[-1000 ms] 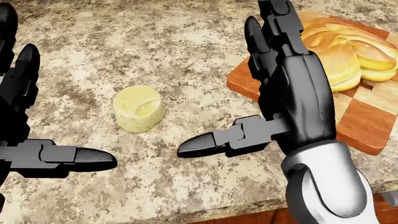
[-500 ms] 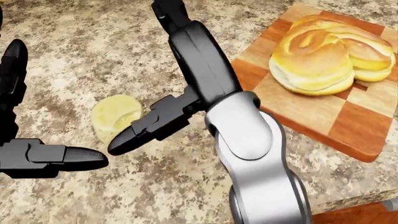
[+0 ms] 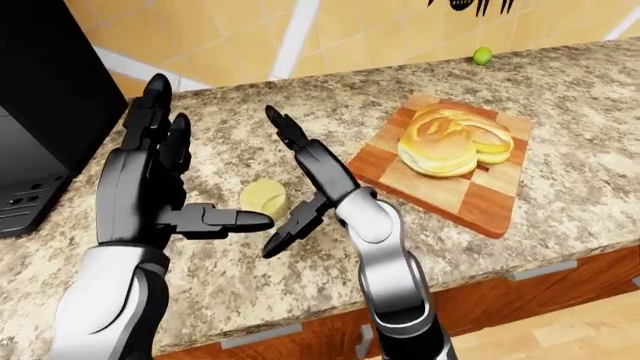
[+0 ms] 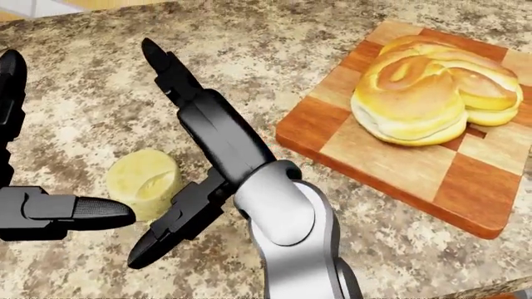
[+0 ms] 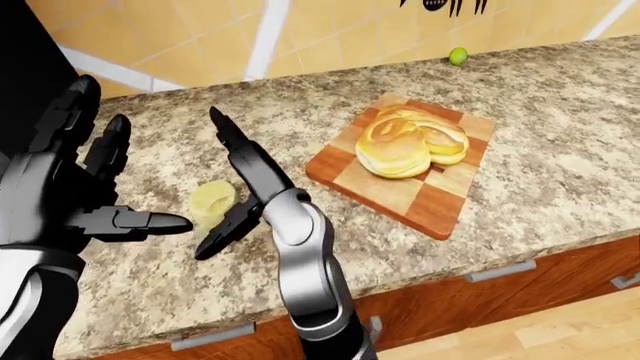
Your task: Pick up the wedge of cheese and place it on the slice of bread to prepare a simple cheese on bread dish.
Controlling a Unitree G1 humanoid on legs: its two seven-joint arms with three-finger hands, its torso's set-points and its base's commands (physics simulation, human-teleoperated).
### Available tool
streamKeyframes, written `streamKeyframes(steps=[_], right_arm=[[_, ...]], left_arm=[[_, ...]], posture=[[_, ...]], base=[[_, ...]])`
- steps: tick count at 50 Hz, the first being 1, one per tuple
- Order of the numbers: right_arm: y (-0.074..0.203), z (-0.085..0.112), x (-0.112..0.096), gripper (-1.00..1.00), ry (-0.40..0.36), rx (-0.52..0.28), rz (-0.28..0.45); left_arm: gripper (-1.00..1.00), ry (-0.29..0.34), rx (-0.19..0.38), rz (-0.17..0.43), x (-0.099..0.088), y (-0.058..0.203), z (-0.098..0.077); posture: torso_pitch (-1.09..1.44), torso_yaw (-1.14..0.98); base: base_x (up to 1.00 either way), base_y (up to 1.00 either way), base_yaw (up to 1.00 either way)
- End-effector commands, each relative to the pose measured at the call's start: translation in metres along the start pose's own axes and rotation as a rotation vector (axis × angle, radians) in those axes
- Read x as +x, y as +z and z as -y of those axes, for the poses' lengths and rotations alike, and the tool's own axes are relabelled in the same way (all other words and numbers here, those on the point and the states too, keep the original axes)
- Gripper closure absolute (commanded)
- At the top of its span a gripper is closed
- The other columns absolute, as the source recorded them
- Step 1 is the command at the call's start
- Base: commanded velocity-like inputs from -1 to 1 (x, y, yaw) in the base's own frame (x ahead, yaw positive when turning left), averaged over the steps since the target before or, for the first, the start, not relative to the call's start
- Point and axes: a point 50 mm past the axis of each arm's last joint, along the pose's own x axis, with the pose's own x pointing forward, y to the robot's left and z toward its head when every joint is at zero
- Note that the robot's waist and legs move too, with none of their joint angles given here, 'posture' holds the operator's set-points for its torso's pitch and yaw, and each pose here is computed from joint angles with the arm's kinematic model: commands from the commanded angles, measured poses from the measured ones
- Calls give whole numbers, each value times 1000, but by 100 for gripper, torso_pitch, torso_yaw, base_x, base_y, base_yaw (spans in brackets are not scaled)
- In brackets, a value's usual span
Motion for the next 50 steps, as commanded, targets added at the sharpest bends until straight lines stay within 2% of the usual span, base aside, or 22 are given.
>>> streamKeyframes(steps=[1,7,9,16,21,25,26,30,34,35,36,38,39,44,50], right_arm=[[13,4,0,-100,-26,-17,77],[9,1,3,-100,-17,-22,67],[6,0,4,-73,-13,-32,60],[-1,-7,6,-74,-3,-49,42],[-7,-11,10,-56,3,-84,26],[-9,-16,12,-36,12,-107,21],[-9,-15,12,-25,9,-109,21],[-11,-13,19,-20,2,-118,14],[-13,-14,23,17,-5,-127,6],[-13,-13,24,55,-7,-131,7],[-12,-13,24,73,-9,-137,8],[-11,-12,23,83,-9,-143,8],[-10,-12,23,95,-10,-154,10],[-2,-5,22,100,-37,-183,33],[31,20,14,100,-104,-177,95]], left_arm=[[-100,7,10,70,-2,11,-1],[-100,5,12,71,-1,11,-1],[-100,5,12,71,-1,11,-1],[-100,4,13,73,-2,12,0],[-100,5,14,79,-4,15,0],[-100,1,16,85,-6,17,1],[-100,0,17,86,-6,18,1],[-100,-3,18,89,-6,18,2],[-100,-5,18,91,-6,19,2],[-100,-5,19,92,-6,19,2],[-100,-6,19,92,-7,19,2],[-100,-6,19,93,-7,19,2],[-100,-6,18,94,-7,19,2],[-100,-7,18,95,-8,19,2],[-100,-9,19,98,-7,21,2]], posture=[[0,0],[0,0],[0,0],[0,0],[0,0],[0,0],[0,0],[0,0],[0,0],[0,0],[0,0],[0,0],[0,0],[0,0],[0,0]], base=[[0,0,0],[0,0,0],[0,0,0],[0,0,0],[0,0,0],[0,0,0],[0,0,0],[0,0,0],[0,0,0],[0,0,0],[0,0,0],[0,0,0],[0,0,0],[0,0,0],[0,0,0]])
